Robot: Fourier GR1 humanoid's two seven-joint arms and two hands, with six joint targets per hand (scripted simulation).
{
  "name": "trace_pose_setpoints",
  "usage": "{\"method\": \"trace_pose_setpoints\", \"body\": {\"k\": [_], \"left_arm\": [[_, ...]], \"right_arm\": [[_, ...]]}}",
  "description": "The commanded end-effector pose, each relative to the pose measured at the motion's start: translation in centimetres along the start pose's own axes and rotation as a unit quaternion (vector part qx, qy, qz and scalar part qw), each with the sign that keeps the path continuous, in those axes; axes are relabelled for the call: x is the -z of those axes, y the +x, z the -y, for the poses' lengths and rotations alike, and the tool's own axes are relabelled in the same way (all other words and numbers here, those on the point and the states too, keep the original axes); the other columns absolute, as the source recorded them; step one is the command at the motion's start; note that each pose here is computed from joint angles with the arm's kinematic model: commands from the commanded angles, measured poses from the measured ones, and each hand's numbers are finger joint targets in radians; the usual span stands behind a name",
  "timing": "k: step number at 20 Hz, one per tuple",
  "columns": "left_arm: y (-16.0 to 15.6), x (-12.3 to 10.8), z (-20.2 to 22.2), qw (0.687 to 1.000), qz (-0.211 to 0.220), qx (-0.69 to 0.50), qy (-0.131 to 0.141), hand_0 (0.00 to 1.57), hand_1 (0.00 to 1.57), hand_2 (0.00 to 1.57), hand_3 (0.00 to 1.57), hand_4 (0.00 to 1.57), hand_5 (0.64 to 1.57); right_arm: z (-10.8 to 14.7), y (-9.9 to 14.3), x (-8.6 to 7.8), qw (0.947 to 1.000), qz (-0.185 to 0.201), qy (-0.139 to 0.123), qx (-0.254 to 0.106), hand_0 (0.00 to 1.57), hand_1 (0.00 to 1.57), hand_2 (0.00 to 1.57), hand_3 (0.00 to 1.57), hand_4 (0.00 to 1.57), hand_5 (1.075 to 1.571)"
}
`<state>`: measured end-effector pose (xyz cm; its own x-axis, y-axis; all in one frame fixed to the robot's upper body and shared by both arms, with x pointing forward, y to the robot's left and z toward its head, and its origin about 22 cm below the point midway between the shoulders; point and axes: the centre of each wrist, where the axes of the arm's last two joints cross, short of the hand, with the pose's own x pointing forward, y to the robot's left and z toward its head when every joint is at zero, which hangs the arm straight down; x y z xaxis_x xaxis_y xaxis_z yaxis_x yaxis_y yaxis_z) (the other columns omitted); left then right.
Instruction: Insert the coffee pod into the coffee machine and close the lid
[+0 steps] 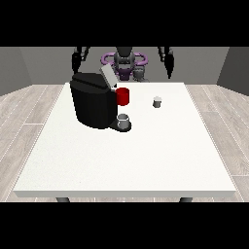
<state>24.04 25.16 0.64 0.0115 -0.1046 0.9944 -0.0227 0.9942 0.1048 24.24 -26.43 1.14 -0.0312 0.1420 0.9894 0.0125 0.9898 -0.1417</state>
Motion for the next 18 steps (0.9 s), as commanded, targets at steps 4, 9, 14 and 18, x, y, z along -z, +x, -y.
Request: {"method": "trace_pose_setpoints", "body": {"k": [4,9,14,18], "left_arm": [[0.8,-0.4,-0.4,0.991,0.043,0.095,-0.088,0.0,0.0,0.0,0.0,0.0,1.571],[1.8,1.2,-3.6,0.969,0.064,0.207,-0.12,0.0,0.0,0.0,0.0,0.0,1.571],[3.4,3.8,-4.7,0.958,0.02,0.261,-0.116,0.0,0.0,0.0,0.0,0.0,1.571],[3.6,6.1,-6.5,0.947,0.018,0.301,-0.113,0.0,0.0,0.0,0.0,0.0,1.571]], "right_arm": [[-1.9,-2.6,-0.7,0.9991,-0.033,-0.006,0.026,0.0,0.0,0.0,0.0,0.0,1.571],[-1.2,-0.9,0.5,0.9976,0.004,-0.059,-0.036,0.0,0.0,0.0,0.0,0.0,1.571],[-1.9,0.3,1.9,0.9965,0.019,-0.065,-0.048,0.0,0.0,0.0,0.0,0.0,1.571],[-3.9,1.7,2.9,0.9973,0.051,-0.033,-0.04,0.0,0.0,0.0,0.0,0.0,1.571]]}}
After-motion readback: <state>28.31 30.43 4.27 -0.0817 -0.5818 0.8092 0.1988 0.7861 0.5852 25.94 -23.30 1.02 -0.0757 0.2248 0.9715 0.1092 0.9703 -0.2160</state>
